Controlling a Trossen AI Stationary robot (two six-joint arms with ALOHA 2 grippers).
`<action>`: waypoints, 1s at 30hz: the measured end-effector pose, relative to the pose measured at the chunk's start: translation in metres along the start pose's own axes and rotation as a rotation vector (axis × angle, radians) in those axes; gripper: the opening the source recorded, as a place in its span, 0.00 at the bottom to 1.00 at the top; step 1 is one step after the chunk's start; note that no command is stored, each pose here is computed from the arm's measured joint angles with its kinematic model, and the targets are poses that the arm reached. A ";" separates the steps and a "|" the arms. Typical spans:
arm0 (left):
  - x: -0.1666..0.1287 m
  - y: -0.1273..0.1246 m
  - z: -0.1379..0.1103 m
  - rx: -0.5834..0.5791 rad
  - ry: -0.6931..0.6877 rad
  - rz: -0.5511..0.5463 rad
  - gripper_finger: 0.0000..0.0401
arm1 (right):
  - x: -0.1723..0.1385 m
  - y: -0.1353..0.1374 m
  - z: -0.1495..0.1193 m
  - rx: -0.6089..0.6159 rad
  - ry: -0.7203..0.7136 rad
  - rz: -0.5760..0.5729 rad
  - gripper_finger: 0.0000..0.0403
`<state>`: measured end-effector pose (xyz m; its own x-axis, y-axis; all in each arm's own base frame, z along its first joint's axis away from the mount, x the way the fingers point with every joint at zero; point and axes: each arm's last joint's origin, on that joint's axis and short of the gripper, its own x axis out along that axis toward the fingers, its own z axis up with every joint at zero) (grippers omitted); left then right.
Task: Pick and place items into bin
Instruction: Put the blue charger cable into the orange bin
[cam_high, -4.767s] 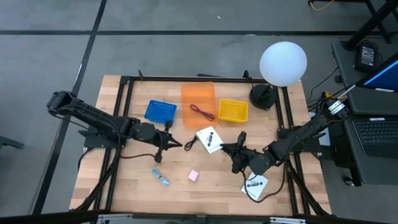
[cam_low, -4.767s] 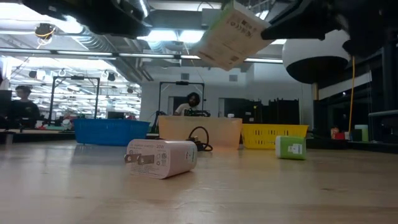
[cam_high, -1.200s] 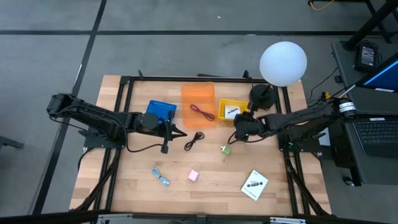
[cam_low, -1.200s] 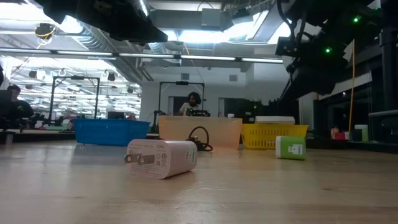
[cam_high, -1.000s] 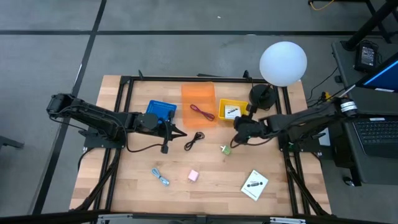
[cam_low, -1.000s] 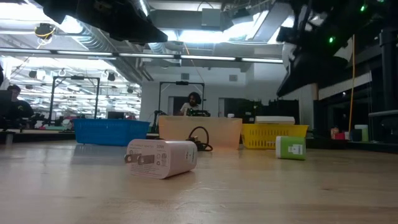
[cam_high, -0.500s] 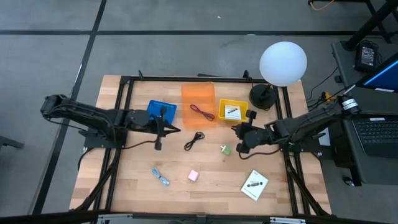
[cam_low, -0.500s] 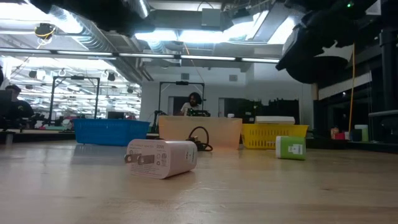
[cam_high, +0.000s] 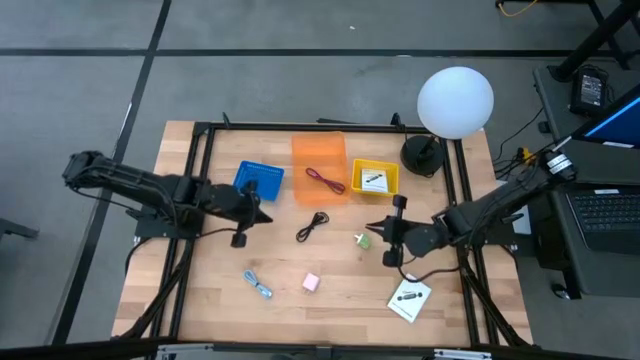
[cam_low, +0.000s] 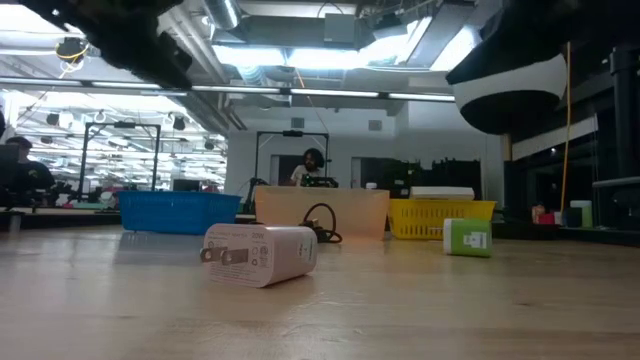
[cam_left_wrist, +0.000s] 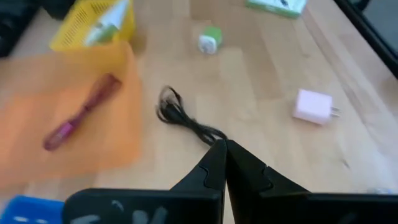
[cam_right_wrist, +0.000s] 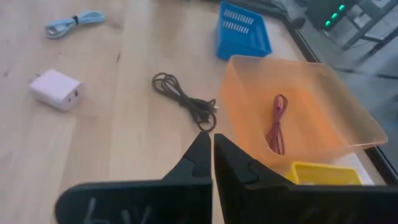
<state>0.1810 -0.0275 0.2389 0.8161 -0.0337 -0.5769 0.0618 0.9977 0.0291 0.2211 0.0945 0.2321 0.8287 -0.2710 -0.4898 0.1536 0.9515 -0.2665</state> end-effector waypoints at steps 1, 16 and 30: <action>0.000 -0.002 -0.001 -0.005 0.007 -0.010 0.01 | 0.001 0.001 -0.002 0.006 -0.010 -0.005 0.00; -0.001 -0.042 -0.001 -0.012 -0.022 -0.099 0.00 | 0.010 0.004 -0.027 0.065 -0.085 0.000 0.01; 0.023 -0.092 0.006 -0.017 0.178 -0.101 0.01 | 0.009 0.004 -0.022 0.075 -0.128 0.005 0.01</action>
<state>0.1970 -0.1201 0.2278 0.6914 -0.1244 -0.7117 0.1276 0.9906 -0.0491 0.2174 0.0930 0.2078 0.8908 -0.2500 -0.3796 0.1850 0.9623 -0.1995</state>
